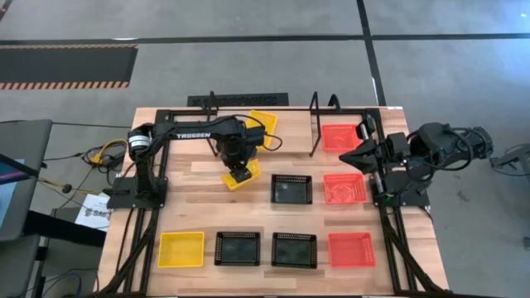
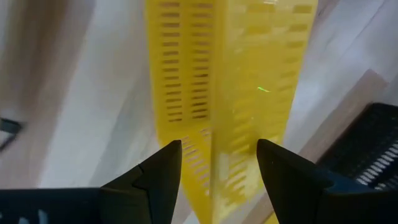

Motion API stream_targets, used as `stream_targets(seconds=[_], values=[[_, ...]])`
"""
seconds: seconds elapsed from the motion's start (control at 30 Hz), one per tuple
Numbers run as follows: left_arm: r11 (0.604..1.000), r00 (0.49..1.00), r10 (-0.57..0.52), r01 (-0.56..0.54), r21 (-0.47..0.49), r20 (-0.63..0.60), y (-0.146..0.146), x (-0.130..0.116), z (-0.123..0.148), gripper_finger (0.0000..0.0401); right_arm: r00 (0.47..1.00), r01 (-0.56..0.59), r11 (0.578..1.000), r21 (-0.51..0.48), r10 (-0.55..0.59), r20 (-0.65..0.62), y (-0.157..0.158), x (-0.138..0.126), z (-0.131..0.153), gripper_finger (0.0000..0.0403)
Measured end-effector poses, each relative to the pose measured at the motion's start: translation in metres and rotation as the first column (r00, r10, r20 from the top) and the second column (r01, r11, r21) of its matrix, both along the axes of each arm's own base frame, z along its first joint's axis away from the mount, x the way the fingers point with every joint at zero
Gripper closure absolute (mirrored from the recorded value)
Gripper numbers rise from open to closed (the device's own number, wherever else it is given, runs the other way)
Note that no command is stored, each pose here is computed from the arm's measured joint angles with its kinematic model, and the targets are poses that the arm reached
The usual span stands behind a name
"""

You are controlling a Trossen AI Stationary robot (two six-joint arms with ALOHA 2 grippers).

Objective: Stack baskets on shelf by color
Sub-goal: Stack the top yellow bin on top of the other yellow bin on the shelf

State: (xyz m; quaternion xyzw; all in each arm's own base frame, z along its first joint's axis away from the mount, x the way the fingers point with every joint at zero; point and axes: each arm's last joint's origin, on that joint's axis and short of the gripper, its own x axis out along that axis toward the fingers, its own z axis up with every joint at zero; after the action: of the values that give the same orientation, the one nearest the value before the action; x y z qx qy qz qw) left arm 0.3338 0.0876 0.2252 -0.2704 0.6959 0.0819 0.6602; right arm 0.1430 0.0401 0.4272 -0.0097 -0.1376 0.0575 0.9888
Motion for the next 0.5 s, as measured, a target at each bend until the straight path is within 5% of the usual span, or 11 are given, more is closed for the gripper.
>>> stream_targets(seconds=[0.23, 0.5], values=[[0.998, 1.0, 0.018, -0.016, -0.068, 0.019, -0.004, 0.001, -0.01, 0.0219, 1.0, 0.004, 1.0, 0.0, -0.004, 0.0, 0.0, 0.0, 0.0, 0.0375], [0.992, 0.998, -0.038, 0.043, -0.118, 0.049, -0.014, 0.003, -0.008, 0.0387, 1.0, 0.003, 1.0, 0.0, -0.003, 0.0, 0.0, 0.0, 0.0, 0.0374]])
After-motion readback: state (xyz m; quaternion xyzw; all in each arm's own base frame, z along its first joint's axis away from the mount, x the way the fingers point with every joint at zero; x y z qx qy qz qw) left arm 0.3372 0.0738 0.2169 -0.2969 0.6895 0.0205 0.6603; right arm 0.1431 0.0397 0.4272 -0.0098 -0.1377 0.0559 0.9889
